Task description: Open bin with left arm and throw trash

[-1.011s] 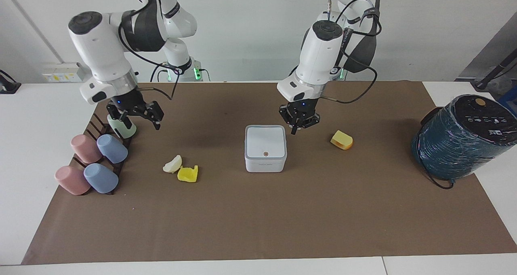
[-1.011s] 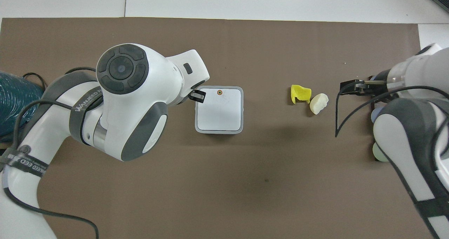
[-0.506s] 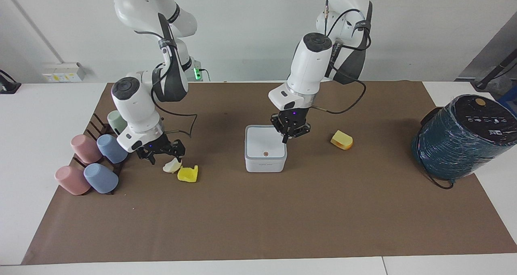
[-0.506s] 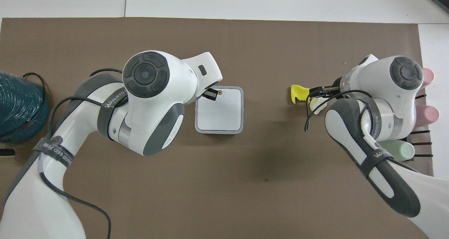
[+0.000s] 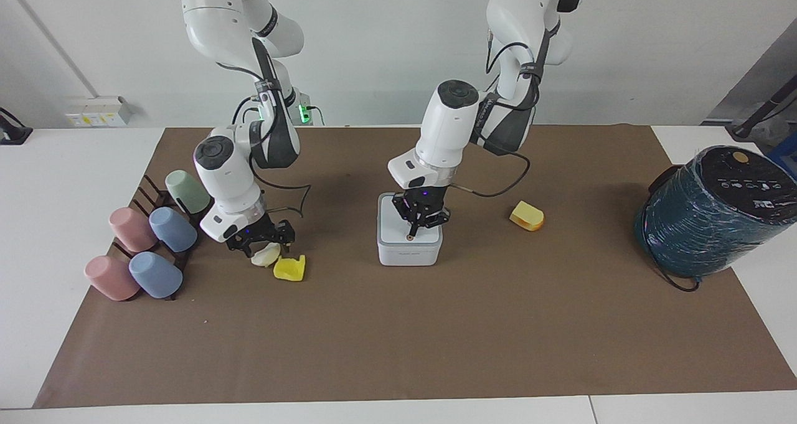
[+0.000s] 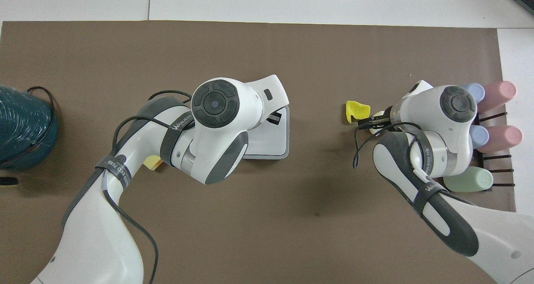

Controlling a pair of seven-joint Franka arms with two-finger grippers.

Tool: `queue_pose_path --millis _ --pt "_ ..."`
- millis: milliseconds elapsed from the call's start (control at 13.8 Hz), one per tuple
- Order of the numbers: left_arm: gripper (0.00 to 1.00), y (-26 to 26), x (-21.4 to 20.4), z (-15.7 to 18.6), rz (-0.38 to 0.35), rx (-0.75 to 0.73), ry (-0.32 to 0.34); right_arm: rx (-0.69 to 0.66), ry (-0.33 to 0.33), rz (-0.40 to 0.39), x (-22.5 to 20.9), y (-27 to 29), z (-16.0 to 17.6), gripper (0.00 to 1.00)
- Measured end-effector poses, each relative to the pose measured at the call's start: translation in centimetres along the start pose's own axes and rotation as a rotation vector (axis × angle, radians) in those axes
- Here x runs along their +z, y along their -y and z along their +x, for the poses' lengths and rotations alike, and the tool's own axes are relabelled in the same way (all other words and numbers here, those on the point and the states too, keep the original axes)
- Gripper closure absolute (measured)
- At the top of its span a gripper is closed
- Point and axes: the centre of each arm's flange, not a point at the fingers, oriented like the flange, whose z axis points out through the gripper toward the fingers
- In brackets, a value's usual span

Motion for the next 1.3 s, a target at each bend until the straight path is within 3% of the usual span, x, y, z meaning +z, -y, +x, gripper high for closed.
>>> queue_pose_path --millis 289,361,650,867,1011,1156,1300 --pt "0.99 -0.1 -0.1 0.1 0.000 -0.001 -0.001 -0.013 -0.011 -0.003 0.1 -1.0 0.0 0.01" --pt "0.99 -0.1 -0.2 0.1 0.002 -0.002 0.010 -0.013 -0.010 -0.003 0.3 -1.1 -0.1 0.07" --pt "0.99 0.9 -5.1 -1.1 0.043 -0.013 0.154 0.010 -0.009 0.005 0.5 -1.3 0.0 0.54" --pt "0.99 3.2 -10.4 -2.9 0.077 -0.048 0.251 0.064 -0.002 0.035 -0.7 -1.3 0.6 0.72" --pt "0.99 5.7 -12.5 -3.8 0.093 -0.086 0.304 0.108 0.025 0.056 -4.6 -1.1 1.9 0.78" --pt "0.84 8.5 -12.8 -4.5 0.103 -0.119 0.344 0.189 0.044 0.124 -10.5 -0.6 2.8 0.89" --pt "0.56 12.3 -11.9 -5.3 0.109 -0.166 0.367 0.300 0.028 0.273 -16.1 0.9 3.1 0.89"
